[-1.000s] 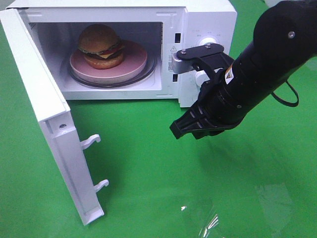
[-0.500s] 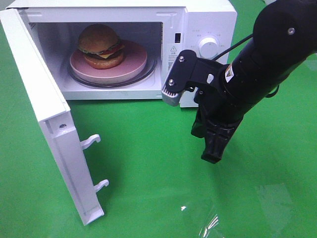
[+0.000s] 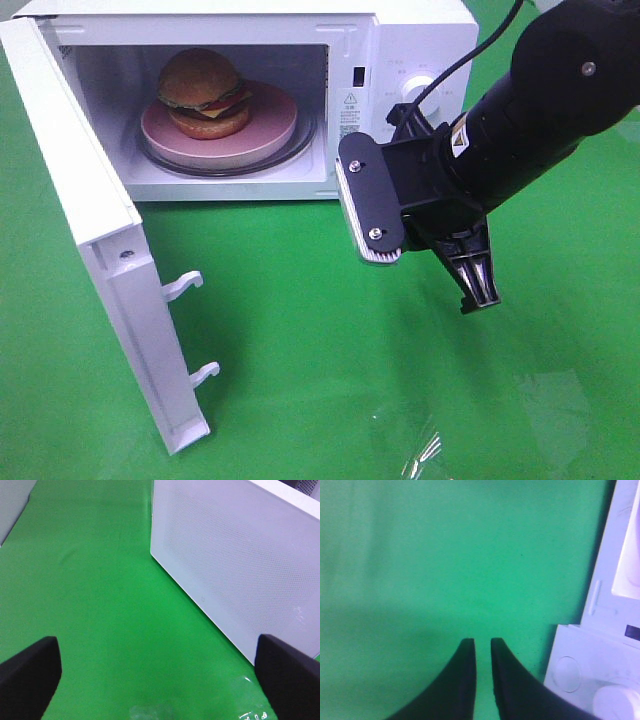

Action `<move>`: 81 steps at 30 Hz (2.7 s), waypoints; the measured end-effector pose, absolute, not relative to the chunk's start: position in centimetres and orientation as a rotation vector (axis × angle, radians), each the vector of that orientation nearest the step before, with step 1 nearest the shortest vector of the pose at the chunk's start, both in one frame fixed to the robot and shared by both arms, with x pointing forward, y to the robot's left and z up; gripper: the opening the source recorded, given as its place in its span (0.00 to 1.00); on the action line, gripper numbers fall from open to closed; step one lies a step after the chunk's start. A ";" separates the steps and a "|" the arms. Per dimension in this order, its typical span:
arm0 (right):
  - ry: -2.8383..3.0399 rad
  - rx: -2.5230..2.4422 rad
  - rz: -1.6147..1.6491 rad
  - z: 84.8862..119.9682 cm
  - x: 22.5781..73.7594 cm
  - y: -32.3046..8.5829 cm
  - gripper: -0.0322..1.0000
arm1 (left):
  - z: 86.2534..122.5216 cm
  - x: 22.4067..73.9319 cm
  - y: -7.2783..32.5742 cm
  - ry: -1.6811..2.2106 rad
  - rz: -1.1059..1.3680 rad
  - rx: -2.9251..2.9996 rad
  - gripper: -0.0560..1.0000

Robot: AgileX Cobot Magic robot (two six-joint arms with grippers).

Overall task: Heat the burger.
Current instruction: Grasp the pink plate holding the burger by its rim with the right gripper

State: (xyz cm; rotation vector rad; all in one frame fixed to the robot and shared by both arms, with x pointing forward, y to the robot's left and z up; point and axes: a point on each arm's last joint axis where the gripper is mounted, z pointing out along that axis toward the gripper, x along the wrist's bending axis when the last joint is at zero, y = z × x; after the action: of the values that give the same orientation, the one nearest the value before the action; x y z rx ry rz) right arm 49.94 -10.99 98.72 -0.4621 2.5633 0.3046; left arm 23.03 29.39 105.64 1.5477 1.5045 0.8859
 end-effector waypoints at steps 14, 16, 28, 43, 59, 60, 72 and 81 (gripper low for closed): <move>2.465 -0.444 0.336 99.2 50.3 -10.0 0.82 | 105.6 23.0 29.4 1.505 0.886 1.548 0.97; 2.465 -0.413 0.344 99.4 50.6 -9.9 0.86 | 105.6 23.0 29.4 1.505 0.886 1.548 0.97; 2.447 -0.376 0.358 99.5 52.9 -8.2 0.87 | 105.6 23.0 29.4 1.505 0.886 1.548 0.97; 2.420 -0.405 0.370 97.6 56.3 -4.0 0.87 | 105.6 23.0 29.4 1.505 0.886 1.548 0.97; 2.371 -0.385 0.409 95.9 60.3 -0.6 0.86 | 105.6 23.0 29.4 1.505 0.886 1.548 0.97; 2.365 -0.371 0.419 95.6 60.9 -0.1 0.86 | 105.6 23.0 29.4 1.505 0.886 1.548 0.97; 2.353 -0.352 0.434 93.6 63.2 1.8 0.85 | 105.6 23.0 29.4 1.505 0.886 1.548 0.97; 2.332 -0.336 0.454 92.5 64.8 3.1 0.84 | 105.6 23.0 29.4 1.505 0.886 1.548 0.97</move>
State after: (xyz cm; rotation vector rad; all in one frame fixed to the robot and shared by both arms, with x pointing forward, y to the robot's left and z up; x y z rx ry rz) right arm 64.82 3.15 92.45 -0.3357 2.3320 0.4537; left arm 23.03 29.39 105.64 1.5477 1.5045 0.8859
